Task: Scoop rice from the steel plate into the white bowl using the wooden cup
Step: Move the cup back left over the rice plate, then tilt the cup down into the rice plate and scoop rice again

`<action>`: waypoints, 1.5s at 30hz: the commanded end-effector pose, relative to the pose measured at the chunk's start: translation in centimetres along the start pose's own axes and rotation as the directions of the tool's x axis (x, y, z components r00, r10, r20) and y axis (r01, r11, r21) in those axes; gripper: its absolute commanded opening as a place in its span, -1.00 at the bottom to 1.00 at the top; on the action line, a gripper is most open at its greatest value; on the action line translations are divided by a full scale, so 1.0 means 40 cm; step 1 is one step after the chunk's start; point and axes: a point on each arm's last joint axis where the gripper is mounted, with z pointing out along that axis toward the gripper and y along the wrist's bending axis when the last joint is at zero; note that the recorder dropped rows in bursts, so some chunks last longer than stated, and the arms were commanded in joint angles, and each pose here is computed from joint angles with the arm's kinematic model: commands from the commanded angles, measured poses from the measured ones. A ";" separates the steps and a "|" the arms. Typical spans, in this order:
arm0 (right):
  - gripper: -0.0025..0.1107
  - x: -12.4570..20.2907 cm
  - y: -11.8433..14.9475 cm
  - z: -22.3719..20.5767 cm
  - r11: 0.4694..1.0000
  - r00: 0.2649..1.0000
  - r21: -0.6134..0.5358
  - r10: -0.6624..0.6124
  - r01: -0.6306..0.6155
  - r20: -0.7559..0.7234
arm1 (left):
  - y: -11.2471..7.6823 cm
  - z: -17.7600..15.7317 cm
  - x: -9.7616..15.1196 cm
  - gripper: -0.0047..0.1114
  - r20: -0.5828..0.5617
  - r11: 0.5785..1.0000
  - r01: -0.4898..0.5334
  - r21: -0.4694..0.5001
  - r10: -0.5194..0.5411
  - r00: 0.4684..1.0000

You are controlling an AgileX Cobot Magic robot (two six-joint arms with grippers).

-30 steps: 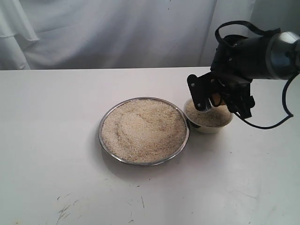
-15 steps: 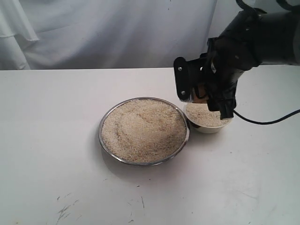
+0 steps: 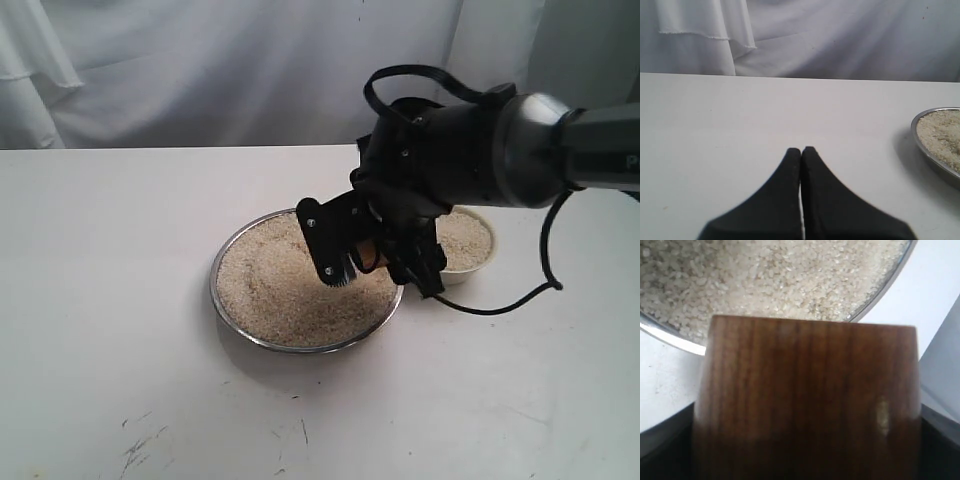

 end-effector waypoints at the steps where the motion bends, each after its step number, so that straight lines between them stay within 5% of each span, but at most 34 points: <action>1: -0.96 -0.017 -0.015 -0.012 0.999 0.999 0.012 0.037 -0.036 -0.026 | 0.000 0.000 0.002 -0.92 0.007 1.000 0.004 0.002 -0.004 1.000; 17: -0.96 -0.078 0.026 -0.060 0.992 0.996 -0.109 0.050 -0.058 -0.076 | 0.000 0.000 0.002 -0.92 0.007 1.000 0.004 0.002 -0.004 1.000; 27: -0.96 -0.126 0.067 0.021 0.985 0.994 -0.174 0.002 -0.021 -0.111 | 0.000 0.000 0.002 -0.92 0.007 1.000 0.004 0.002 -0.004 1.000; 45: -0.96 -0.164 -0.038 0.017 0.981 0.988 -0.130 0.133 -0.143 -0.080 | 0.000 0.000 0.002 -0.92 0.007 1.000 0.004 0.002 -0.004 1.000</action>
